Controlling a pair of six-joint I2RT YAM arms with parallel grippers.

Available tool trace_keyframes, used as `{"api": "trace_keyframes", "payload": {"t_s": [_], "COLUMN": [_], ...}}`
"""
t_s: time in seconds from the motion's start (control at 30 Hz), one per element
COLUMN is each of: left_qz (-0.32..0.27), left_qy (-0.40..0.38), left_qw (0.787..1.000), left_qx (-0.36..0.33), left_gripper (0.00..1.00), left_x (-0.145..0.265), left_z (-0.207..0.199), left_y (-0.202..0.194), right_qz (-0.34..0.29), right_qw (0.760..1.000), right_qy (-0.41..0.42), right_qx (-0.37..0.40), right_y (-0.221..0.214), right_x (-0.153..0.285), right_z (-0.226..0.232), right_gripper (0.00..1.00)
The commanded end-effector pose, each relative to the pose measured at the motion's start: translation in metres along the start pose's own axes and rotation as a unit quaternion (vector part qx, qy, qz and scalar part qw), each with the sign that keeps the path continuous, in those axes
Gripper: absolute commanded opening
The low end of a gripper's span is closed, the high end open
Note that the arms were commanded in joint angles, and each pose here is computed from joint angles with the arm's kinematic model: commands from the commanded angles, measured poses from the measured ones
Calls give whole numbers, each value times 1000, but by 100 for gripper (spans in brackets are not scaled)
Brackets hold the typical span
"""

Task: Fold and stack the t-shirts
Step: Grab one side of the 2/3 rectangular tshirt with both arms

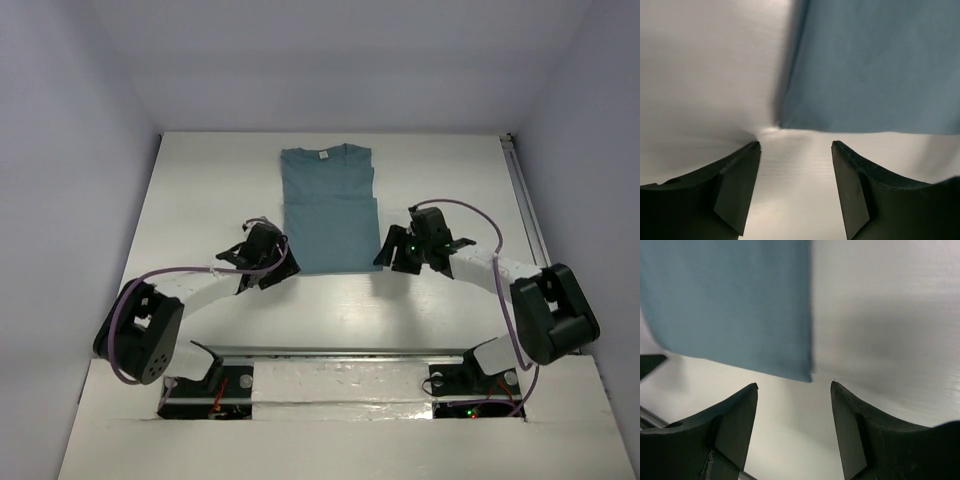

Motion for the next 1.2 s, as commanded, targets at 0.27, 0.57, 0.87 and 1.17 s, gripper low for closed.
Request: {"api": "trace_keyframes", "payload": {"t_s": [0.27, 0.57, 0.87, 1.17], "left_qz": [22, -16, -37, -20], "left_qy": [51, 81, 78, 68], "left_qw": [998, 996, 996, 997], "left_qx": [-5, -15, -26, -39], "left_gripper": [31, 35, 12, 0], "left_x": [-21, -14, -17, -8], "left_z": [22, 32, 24, 25], "left_y": [-10, 3, 14, 5], "right_qz": [68, 65, 41, 30], "right_qw": [997, 997, 998, 999], "right_qy": [-13, -28, -41, -30], "right_qx": [-34, -39, -28, -21], "right_y": [-36, -41, -27, -28], "right_x": [-31, -28, -30, -10], "right_z": [-18, -23, -26, -19], "right_gripper": [53, 33, 7, 0]}}
Point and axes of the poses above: each gripper's point midway between its finger pads, its own x axis back along the fingers, its own z axis along the line the jaws close on, y = z × x, the point moved 2 cm from there along x, back along the fingers, and after that the axes turned 14 degrees about x, right-handed, at the moved point
